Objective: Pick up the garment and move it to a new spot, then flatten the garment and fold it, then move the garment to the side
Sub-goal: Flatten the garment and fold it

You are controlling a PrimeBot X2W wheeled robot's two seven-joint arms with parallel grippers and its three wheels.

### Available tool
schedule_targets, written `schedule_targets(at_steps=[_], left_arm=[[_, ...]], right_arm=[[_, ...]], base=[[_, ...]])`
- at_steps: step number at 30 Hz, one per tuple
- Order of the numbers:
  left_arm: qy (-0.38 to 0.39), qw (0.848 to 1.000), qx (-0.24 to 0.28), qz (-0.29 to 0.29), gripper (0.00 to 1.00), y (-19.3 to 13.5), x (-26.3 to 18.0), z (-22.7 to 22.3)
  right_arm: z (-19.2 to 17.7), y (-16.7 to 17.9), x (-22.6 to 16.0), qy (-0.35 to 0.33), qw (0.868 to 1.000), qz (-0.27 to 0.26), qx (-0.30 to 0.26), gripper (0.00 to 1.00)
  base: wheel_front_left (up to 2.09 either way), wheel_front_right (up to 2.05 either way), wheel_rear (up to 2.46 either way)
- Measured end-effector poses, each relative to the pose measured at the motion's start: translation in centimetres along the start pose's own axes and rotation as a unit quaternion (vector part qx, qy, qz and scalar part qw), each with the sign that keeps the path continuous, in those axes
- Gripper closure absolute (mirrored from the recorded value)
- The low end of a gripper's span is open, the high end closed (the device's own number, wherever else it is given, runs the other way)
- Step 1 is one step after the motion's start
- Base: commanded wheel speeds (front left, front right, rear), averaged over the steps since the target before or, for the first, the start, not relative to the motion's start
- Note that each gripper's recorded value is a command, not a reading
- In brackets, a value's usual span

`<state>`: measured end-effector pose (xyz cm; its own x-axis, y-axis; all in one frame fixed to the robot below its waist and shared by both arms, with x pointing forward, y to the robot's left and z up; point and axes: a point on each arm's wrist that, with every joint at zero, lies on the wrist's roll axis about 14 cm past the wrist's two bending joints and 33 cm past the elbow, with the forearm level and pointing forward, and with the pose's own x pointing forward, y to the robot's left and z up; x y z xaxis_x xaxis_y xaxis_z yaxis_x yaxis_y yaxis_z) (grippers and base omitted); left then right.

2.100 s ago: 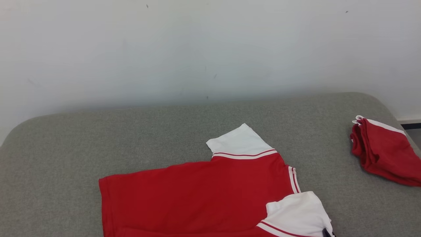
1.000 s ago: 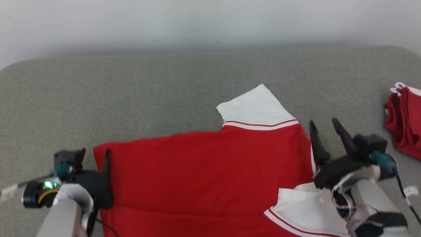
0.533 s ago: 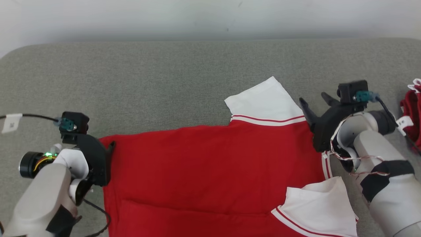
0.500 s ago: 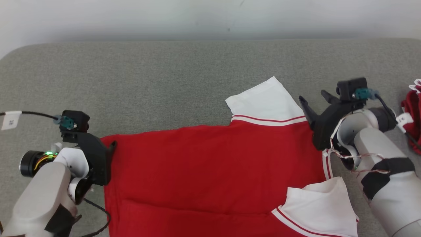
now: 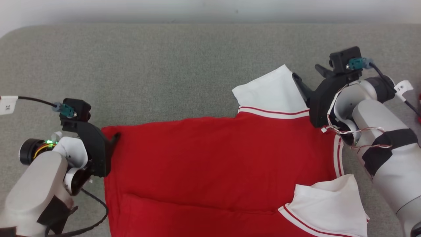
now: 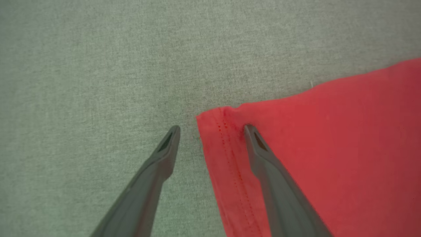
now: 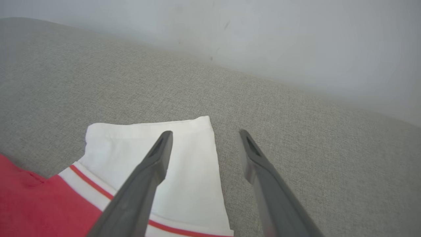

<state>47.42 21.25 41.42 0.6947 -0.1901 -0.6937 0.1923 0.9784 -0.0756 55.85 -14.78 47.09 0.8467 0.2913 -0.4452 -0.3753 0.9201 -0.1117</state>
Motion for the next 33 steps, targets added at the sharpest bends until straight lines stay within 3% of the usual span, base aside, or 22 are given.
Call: schedule_targets(at_steps=[1,2,3,4,6,23,33], left_arm=[[0.003,1.000,0.004,0.001,0.08,0.1,0.2,0.0],[0.006,1.000,0.005,0.001,0.25,0.1,0.5,-0.1],[0.005,1.000,0.004,0.001,0.25,0.1,0.7,0.0],[0.002,1.000,0.006,0.001,0.53,0.2,0.9,0.2],[0.000,1.000,0.009,0.003,1.00,0.3,1.3,0.4],[-0.021,1.000,0.014,0.003,1.00,0.5,1.8,0.7],[-0.035,0.999,0.007,0.007,1.00,1.0,1.6,0.4]], right_arm=[[0.0,0.0,0.3,0.001,1.000,0.001,0.000,0.00],[0.0,0.0,0.6,0.002,1.000,0.003,-0.002,0.00],[0.0,0.0,1.0,0.003,1.000,0.005,-0.005,0.00],[-0.1,0.1,1.3,0.006,1.000,0.007,-0.007,0.00],[-0.4,0.3,1.9,0.012,1.000,0.012,-0.008,0.00],[-1.5,2.3,7.8,0.054,0.998,0.042,-0.003,0.00],[-3.5,0.9,8.8,0.081,0.996,0.019,0.014,0.00]], base=[[0.00,0.00,0.00],[0.00,0.00,0.00],[0.00,0.00,0.00],[0.00,0.00,0.00],[0.00,0.00,0.00],[0.00,0.00,0.00],[0.00,0.00,0.00]])
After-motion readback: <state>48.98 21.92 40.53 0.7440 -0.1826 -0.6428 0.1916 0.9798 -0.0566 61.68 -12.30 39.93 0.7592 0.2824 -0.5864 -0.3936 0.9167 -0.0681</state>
